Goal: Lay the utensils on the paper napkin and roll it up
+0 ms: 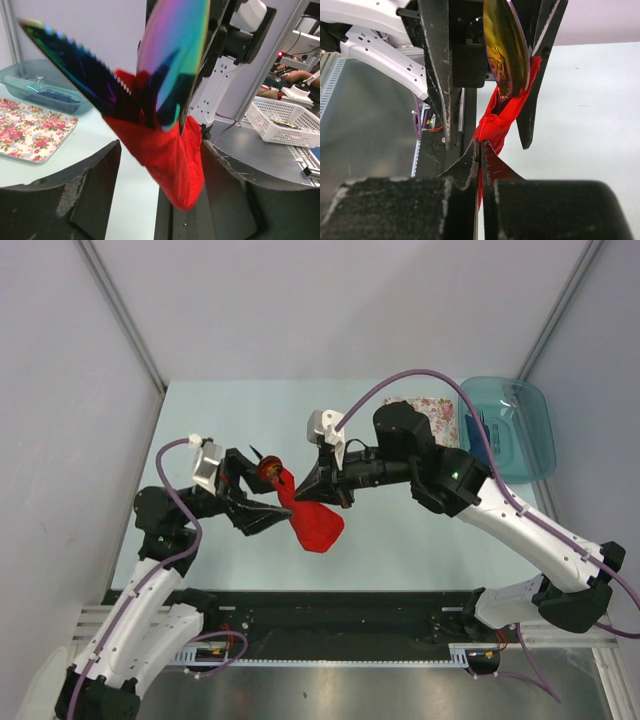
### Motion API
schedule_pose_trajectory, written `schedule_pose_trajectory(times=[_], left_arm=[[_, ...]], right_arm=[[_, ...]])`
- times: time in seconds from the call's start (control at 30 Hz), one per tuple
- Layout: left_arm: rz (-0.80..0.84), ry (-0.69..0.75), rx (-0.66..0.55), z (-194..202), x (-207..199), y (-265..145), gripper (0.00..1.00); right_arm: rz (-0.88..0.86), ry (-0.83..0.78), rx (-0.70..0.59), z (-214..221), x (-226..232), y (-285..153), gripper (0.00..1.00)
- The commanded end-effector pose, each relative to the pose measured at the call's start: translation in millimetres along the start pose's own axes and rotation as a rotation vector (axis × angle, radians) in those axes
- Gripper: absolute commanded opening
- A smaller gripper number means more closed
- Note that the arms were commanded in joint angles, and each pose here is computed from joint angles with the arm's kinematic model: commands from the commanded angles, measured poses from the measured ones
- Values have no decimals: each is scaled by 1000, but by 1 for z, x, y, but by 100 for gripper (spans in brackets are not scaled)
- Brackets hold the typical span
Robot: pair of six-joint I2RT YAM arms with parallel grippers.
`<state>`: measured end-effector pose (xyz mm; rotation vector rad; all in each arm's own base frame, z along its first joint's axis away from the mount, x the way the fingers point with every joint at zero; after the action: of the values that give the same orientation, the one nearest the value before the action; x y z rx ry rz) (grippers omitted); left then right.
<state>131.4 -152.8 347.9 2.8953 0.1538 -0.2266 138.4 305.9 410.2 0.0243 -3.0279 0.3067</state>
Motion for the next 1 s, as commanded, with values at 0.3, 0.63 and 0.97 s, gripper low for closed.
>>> schedule_pose_trajectory(times=[0.3, 0.63, 0.97], left_arm=[[58, 26, -47, -24, -11, 13, 58], [53, 6, -49, -12, -7, 12, 57], [62, 11, -72, -16, -9, 13, 36]], right_arm=[[68, -92, -159, -35, 4, -9, 0], [74, -83, -190, -41, 4, -10, 0], [68, -77, -177, -35, 4, -6, 0]])
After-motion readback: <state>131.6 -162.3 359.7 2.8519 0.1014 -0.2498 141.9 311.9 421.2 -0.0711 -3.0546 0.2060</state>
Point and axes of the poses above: each gripper's point midway between its finger pads, its own y axis out along the fingers, its own x axis along the line the jaws close on, z = x × y, the point moved 7 cm from there along -y, back along the fingers, and after that the axes turned 3 degrees about y, right-handed, at the moved point
